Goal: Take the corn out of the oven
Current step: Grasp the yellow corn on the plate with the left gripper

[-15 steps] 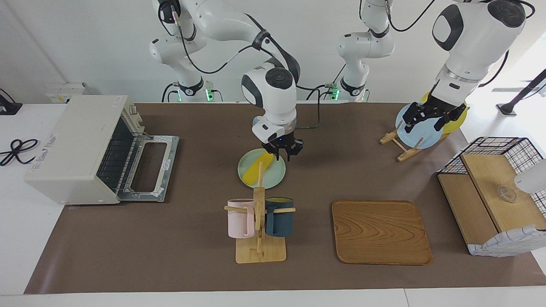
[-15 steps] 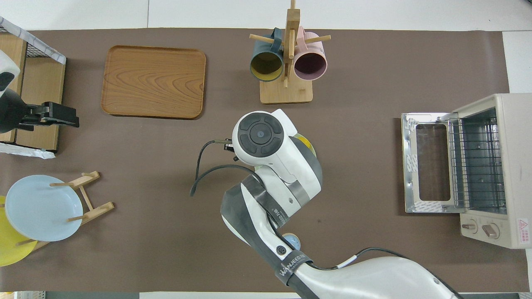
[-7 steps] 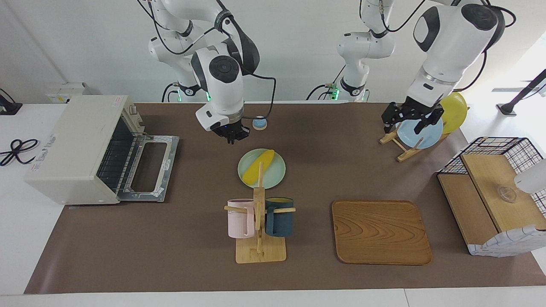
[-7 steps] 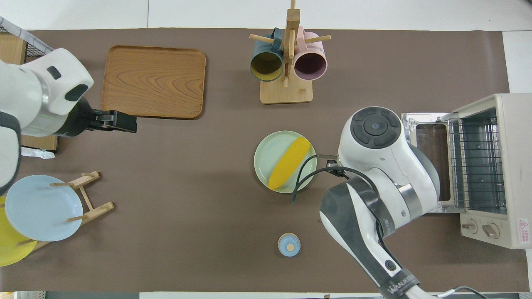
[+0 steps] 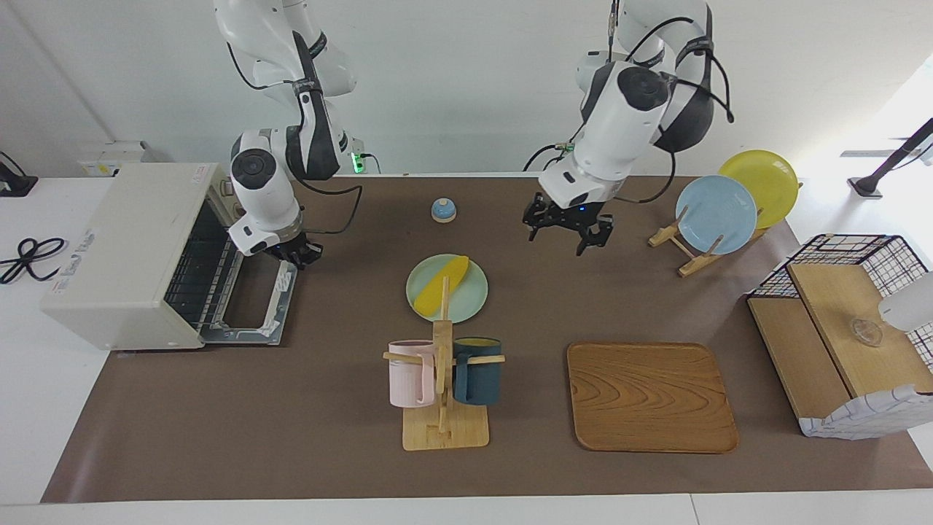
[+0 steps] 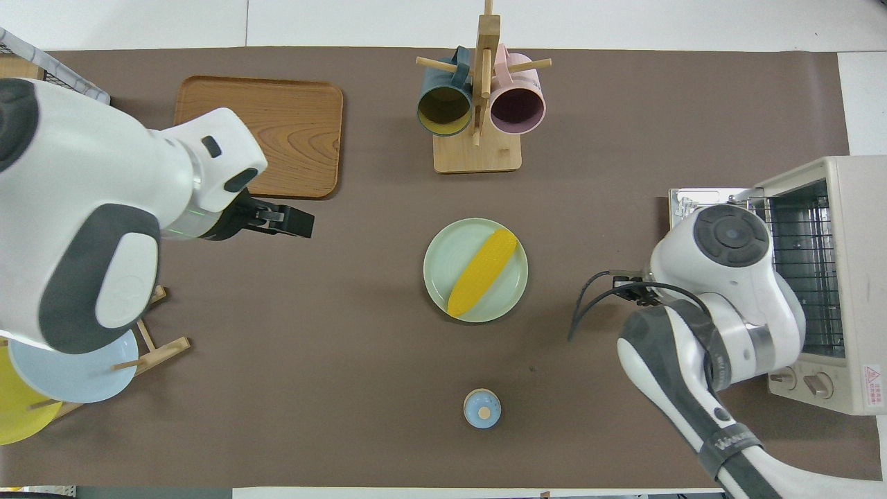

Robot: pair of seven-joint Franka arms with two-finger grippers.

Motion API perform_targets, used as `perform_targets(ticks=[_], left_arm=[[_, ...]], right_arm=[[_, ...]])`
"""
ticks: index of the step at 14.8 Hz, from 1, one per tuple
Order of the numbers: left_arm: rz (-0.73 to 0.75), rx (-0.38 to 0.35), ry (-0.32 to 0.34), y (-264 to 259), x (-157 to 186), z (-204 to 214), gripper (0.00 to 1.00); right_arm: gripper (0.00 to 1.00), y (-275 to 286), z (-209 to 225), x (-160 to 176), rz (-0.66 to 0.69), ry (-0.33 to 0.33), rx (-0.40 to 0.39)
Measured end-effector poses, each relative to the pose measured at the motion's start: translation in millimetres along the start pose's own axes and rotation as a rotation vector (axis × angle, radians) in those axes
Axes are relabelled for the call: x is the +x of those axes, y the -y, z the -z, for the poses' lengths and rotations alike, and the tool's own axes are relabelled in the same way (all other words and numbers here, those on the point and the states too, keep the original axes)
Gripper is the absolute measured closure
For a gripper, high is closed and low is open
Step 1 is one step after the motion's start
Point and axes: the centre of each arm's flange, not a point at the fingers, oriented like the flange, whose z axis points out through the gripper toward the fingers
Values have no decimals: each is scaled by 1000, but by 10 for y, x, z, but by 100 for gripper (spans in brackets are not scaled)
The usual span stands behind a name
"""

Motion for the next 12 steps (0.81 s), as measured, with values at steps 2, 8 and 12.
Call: perform_targets(ticks=[2, 8, 12], left_arm=[[-42, -4, 21, -278, 48, -327, 0], [-135, -14, 61, -897, 150, -974, 0], [-198, -22, 86, -1108, 281, -1319, 0]], right_arm=[[93, 12, -3, -15, 6, -1, -4], [94, 26, -78, -42, 9, -26, 4], [93, 40, -148, -86, 14, -24, 5]])
